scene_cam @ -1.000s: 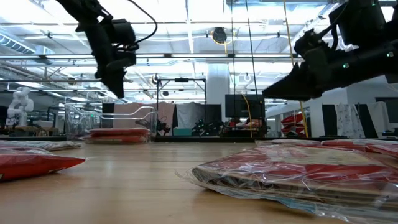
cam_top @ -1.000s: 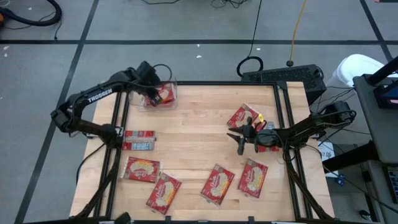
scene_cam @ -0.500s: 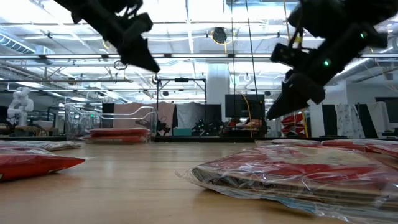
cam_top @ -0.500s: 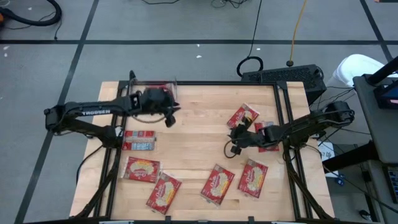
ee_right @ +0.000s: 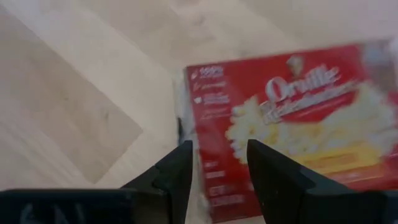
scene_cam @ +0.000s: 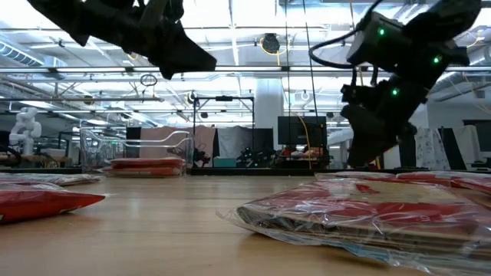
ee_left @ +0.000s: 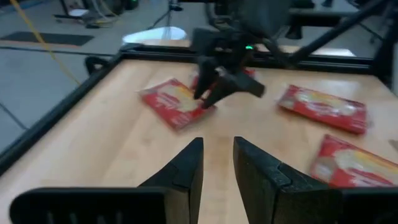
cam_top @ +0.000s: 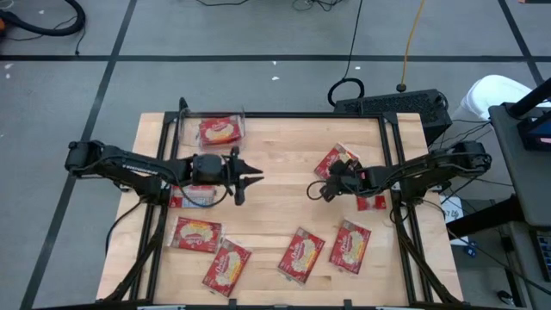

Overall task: Sort popcorn bags into baskets
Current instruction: Put the red popcorn bag into the transparent bin

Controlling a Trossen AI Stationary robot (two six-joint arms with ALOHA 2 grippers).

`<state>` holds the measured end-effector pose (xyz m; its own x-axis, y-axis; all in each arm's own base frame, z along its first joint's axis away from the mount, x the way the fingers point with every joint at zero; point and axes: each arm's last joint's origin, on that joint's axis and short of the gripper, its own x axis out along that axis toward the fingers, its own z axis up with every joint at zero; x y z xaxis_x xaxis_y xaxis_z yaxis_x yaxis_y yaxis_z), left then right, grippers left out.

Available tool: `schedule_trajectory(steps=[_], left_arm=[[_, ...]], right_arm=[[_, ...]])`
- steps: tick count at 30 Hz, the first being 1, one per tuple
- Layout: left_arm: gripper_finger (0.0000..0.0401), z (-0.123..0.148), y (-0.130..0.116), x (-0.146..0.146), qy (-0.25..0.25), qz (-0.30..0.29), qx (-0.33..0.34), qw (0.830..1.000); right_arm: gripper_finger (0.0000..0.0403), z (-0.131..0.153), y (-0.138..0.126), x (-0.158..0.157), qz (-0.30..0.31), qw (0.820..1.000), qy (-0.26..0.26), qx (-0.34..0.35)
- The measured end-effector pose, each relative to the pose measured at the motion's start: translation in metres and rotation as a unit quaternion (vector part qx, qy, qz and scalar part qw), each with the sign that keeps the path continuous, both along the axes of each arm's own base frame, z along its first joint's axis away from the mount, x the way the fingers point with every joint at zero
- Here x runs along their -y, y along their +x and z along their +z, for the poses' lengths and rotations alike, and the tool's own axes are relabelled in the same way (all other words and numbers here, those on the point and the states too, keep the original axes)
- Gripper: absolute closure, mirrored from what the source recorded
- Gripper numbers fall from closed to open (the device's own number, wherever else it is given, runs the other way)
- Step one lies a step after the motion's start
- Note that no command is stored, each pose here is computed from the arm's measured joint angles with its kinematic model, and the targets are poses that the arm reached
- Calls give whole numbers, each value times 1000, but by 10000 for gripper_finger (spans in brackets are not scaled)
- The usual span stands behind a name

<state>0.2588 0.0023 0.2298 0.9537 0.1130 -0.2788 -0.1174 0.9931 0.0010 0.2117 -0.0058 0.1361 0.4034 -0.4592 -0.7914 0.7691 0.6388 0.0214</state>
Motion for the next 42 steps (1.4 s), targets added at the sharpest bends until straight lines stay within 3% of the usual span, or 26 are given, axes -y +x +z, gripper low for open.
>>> schedule_trajectory(steps=[9, 12, 14, 18, 22, 28, 35, 42], left_arm=[[308, 1, -1, 23, 1, -36, 10, 999], [308, 1, -1, 26, 5, -33, 11, 999], [308, 2, -1, 26, 6, -33, 12, 999], [308, 1, -1, 26, 7, -33, 12, 999], [308, 1, -1, 27, 5, -35, 10, 999], [308, 1, -1, 26, 7, -34, 12, 999], [308, 2, -1, 20, 12, -18, 15, 1000], [308, 2, 0, 16, 5, -10, 15, 1000]], right_arm=[[265, -25, -2, 0, -10, 989, 115, 96], [270, -28, 8, -4, 24, 977, 146, 155], [272, -26, 16, -7, 62, 968, 147, 194], [273, -6, 29, -3, 103, 956, 90, 261], [273, 10, 26, 15, 94, 965, 48, 241], [273, 17, 4, 52, 67, 988, 22, 137], [243, 4, -20, 94, 32, 990, 103, 93], [183, 0, -32, 106, 0, 986, 142, 83]])
